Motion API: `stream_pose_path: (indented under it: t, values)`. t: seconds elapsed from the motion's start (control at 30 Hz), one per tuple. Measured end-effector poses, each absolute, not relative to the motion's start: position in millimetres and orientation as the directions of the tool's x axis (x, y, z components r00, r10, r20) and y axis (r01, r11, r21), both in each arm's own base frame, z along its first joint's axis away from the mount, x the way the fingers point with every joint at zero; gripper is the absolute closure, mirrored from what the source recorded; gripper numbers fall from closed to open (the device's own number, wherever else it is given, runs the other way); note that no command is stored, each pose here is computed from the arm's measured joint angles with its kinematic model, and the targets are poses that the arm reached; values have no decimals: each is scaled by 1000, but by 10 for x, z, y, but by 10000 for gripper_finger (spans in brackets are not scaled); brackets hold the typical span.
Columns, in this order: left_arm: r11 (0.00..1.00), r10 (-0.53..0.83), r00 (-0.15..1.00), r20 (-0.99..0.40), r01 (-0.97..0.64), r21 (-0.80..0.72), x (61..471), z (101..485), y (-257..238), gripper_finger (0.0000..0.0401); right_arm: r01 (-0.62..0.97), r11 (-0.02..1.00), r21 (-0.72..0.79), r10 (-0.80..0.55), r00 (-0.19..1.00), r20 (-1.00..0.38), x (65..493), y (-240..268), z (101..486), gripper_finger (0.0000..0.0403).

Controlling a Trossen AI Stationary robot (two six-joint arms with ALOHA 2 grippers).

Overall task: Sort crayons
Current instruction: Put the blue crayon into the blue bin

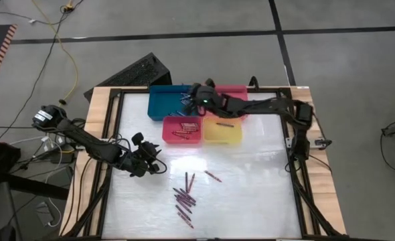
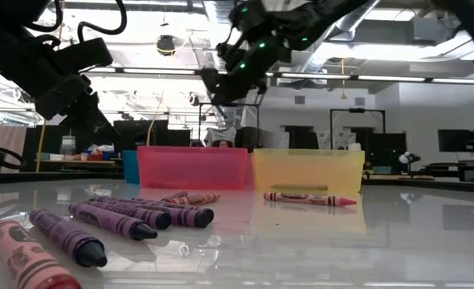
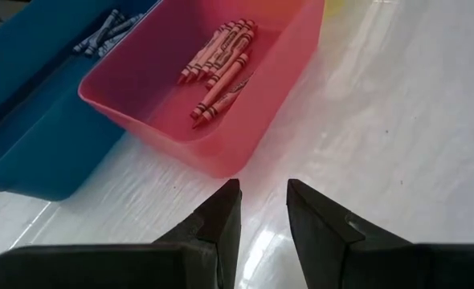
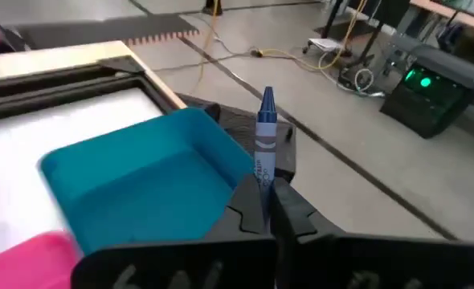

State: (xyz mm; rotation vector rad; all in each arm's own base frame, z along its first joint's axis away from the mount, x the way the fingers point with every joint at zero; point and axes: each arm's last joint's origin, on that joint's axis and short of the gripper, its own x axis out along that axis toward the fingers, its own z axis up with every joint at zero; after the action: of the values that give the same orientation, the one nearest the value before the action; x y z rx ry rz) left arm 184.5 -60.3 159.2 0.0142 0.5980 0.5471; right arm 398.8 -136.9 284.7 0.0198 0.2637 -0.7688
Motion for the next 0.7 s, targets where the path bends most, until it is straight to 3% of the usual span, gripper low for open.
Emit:
stream_pose_path:
  t: [0.23, 0.7]
  values:
    - [861, 487, 689, -536, -481, 164, 1844, 1589, -605, 307, 664, 718, -208, -687, 629, -364, 4327, -1652, 2808, 403]
    - [866, 478, 692, -542, -473, 159, 1846, 1588, -609, 307, 580, 798, -165, -587, 686, -430, 4637, -2116, 2547, 403]
